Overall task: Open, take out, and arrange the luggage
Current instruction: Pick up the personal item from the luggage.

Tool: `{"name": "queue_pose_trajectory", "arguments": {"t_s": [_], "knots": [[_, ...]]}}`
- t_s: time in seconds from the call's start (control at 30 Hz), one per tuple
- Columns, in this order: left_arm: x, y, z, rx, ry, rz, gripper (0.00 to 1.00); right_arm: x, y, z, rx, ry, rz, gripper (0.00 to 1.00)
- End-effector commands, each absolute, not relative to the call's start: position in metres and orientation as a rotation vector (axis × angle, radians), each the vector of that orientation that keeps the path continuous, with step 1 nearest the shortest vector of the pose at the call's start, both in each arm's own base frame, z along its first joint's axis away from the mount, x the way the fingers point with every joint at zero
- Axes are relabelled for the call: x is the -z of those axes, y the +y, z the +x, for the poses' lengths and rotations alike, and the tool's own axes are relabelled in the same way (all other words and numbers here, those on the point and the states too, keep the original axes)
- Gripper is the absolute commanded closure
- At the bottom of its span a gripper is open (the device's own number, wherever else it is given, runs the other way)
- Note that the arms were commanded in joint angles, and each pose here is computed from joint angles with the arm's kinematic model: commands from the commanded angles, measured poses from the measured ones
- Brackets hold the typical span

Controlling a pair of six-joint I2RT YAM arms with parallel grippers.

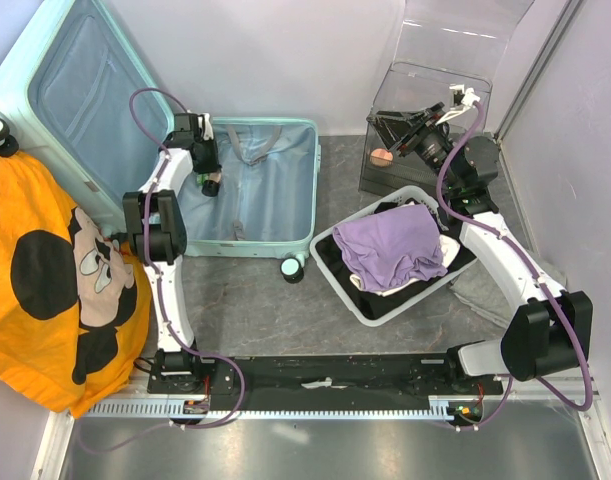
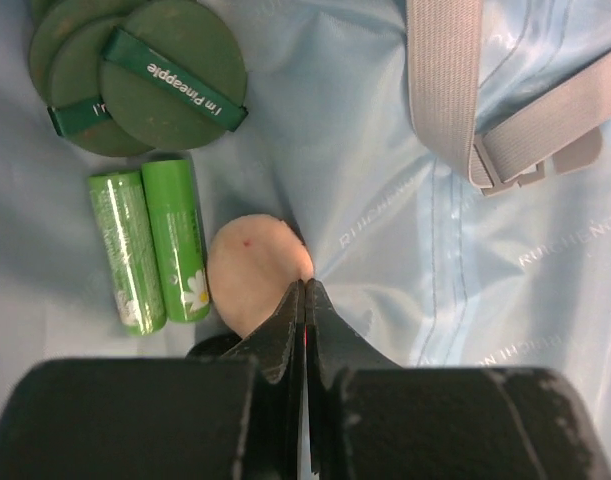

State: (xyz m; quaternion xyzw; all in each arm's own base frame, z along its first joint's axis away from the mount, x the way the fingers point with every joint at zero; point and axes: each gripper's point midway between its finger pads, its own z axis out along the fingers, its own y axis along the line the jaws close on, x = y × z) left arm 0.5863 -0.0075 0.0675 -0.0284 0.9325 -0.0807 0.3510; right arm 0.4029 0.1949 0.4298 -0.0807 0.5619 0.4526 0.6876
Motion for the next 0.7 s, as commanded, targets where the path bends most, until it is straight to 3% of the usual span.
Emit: {"name": "queue_pose_trajectory", "arguments": {"t_s": [0.0, 0.33, 0.47, 0.67], "knots": [[-0.136, -0.001, 0.592, 0.217, 2.26, -0.104, 0.99, -0.453, 0.196, 0.399, -0.996, 1.197, -0.213, 0.51], [-0.169, -0.009, 0.584, 0.277, 2.186, -0.092, 0.98, -0.457, 0.194, 0.394, -0.983, 1.191, -0.214, 0.51], [-0.188, -0.04, 0.57, 0.486, 2.138, -0.06, 0.99, -0.457, 0.196, 0.395, -0.99, 1.194, -0.217, 0.5], [-0.277, -0.091, 0.525, 0.795, 1.925, 0.026, 0.98, -0.462, 0.222, 0.391, -1.045, 1.207, -0.306, 0.5]]}}
